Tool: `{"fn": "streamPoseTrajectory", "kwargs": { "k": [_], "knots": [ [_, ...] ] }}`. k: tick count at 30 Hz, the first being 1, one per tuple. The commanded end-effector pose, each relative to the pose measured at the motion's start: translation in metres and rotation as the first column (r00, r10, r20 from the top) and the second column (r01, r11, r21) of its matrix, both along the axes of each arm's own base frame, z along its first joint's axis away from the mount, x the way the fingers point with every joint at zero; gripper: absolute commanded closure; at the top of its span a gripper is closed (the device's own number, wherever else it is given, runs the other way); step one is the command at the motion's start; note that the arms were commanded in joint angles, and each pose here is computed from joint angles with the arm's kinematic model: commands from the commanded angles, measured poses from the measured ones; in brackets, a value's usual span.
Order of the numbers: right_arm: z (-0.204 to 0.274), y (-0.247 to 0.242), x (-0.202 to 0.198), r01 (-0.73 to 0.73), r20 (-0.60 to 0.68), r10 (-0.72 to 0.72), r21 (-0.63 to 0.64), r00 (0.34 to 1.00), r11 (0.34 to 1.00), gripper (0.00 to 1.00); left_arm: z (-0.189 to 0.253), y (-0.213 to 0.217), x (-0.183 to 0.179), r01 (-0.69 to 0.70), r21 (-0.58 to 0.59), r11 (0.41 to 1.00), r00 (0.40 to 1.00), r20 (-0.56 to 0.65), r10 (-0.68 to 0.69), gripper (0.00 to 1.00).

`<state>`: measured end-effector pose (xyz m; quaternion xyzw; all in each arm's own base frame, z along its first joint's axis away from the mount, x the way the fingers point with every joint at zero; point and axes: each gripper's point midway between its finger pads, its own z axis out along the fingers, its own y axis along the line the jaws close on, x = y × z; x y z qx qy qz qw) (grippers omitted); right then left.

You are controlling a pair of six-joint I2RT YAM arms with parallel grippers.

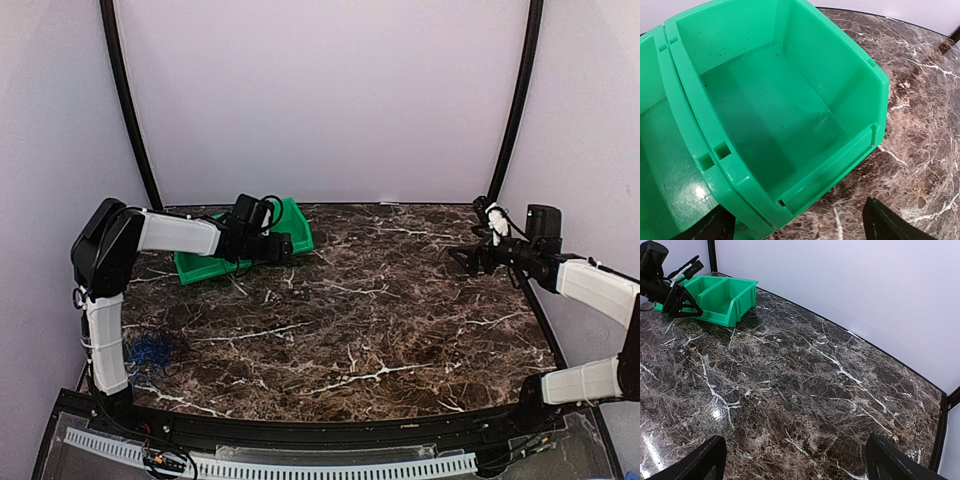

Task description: Untangle the cables

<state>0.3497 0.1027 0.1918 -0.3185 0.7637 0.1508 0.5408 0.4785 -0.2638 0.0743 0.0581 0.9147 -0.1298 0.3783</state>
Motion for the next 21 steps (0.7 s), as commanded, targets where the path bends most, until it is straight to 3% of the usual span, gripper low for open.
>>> {"fn": "streamPoseTrajectory", "kwargs": {
  "k": [1,4,15,19,21],
  "knots": [
    [0.002,0.000,0.001,-0.015,0.013,0.015,-0.003,1.000,1.000,0.01,-0.004,-0.017,-0.027,0.035,-0.052,0.998,0.999,-0.036,-0.037,0.10],
    [0.002,0.001,0.000,-0.018,0.012,0.018,-0.002,1.000,1.000,0.01,-0.007,-0.024,-0.039,0.046,-0.038,0.998,0.997,-0.058,-0.048,0.13],
    [0.003,0.001,0.000,-0.021,0.014,0.021,-0.008,1.000,1.000,0.02,0.061,-0.032,-0.091,0.099,-0.034,0.995,0.995,0.002,-0.099,0.18],
    [0.006,0.002,-0.002,-0.029,0.021,0.029,-0.005,0.999,1.000,0.01,0.093,0.007,-0.119,-0.066,-0.020,0.998,0.998,0.017,0.066,0.16],
    [0.007,0.003,-0.002,-0.035,0.024,0.035,-0.006,0.999,0.999,0.01,0.092,0.048,-0.148,-0.207,0.023,0.978,0.977,-0.049,0.208,0.16]
  ]
}}
